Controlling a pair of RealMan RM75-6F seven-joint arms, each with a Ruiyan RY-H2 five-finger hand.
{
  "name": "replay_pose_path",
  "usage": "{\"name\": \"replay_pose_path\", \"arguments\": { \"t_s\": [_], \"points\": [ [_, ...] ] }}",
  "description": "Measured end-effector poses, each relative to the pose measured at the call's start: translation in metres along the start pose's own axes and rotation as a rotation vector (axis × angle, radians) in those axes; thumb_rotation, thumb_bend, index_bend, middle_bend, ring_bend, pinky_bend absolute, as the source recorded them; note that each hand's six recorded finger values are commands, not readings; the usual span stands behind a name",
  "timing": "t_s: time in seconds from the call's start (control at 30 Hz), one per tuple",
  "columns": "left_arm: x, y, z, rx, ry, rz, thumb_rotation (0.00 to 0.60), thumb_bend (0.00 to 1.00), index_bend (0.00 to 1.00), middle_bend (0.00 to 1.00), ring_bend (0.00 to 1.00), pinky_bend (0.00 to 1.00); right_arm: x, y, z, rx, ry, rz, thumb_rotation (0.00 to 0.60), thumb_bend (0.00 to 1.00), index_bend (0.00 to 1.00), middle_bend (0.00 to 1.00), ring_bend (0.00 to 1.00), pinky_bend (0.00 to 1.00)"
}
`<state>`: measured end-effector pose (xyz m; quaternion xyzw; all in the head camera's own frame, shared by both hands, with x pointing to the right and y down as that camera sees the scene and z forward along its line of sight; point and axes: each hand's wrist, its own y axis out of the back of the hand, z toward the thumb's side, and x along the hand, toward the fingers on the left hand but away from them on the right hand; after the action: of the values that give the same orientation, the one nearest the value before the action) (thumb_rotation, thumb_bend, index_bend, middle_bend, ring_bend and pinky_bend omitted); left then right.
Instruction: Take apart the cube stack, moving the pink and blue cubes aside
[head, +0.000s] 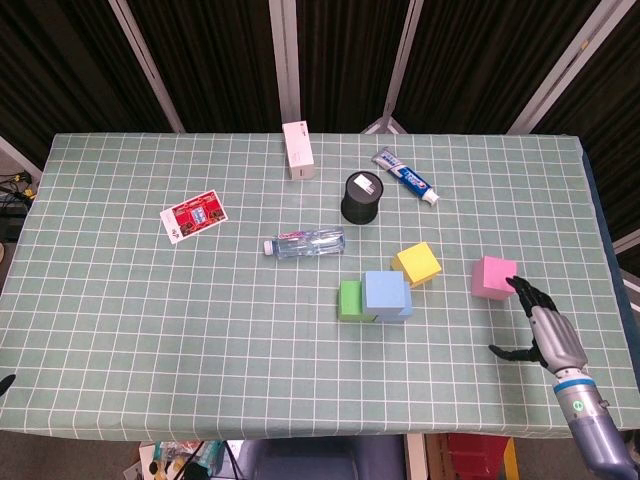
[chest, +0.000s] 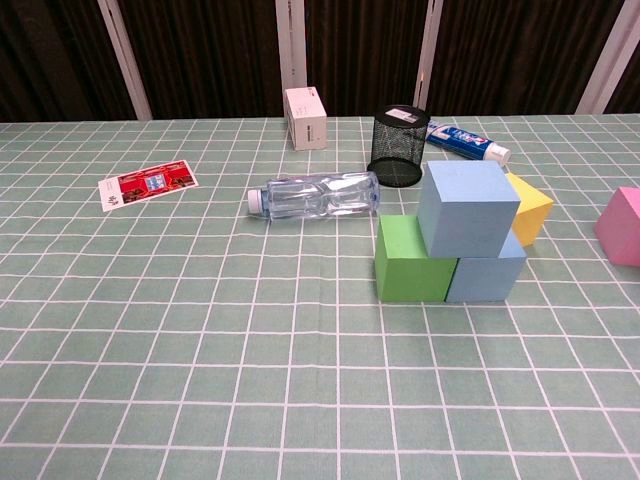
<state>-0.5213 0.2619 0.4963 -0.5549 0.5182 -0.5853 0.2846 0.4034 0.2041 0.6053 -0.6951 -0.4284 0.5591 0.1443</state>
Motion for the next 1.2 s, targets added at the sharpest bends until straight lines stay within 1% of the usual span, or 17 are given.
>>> {"name": "replay_pose_path", "arguments": {
  "t_s": [0.1,0.3,0.47,0.7,0.93,1.2],
  "points": [
    [0.000,0.001,-0.001,-0.003,0.000,0.000,0.600,0.18,0.17,0.00,0.00,0.00,0.009,-0.005,-0.001,-0.004,0.012,0.001,0.600,0.17,0.00,0.00,0.02,0.00],
    [0.002,0.003,-0.002,-0.005,-0.005,0.004,0.600,0.18,0.17,0.00,0.00,0.00,0.009,-0.026,0.000,-0.001,0.031,0.053,0.600,0.16,0.02,0.02,0.09,0.00],
    [0.004,0.003,-0.004,-0.005,0.005,0.003,0.600,0.18,0.17,0.00,0.00,0.00,0.006,-0.039,0.005,0.041,0.040,0.075,0.600,0.16,0.04,0.06,0.14,0.00],
    [0.004,0.003,-0.004,-0.007,0.007,0.003,0.600,0.18,0.17,0.00,0.00,0.00,0.002,-0.059,0.022,0.109,0.053,0.084,0.600,0.16,0.04,0.07,0.14,0.00],
    [0.004,0.003,-0.005,-0.010,0.007,0.002,0.600,0.18,0.17,0.00,0.00,0.00,-0.014,-0.075,0.045,0.107,0.066,0.121,0.600,0.16,0.05,0.07,0.15,0.00],
    [0.004,0.004,-0.005,-0.011,0.008,0.002,0.600,0.18,0.17,0.00,0.00,0.00,-0.040,-0.087,0.062,0.095,0.046,0.127,0.600,0.16,0.06,0.07,0.15,0.00]
  ]
}}
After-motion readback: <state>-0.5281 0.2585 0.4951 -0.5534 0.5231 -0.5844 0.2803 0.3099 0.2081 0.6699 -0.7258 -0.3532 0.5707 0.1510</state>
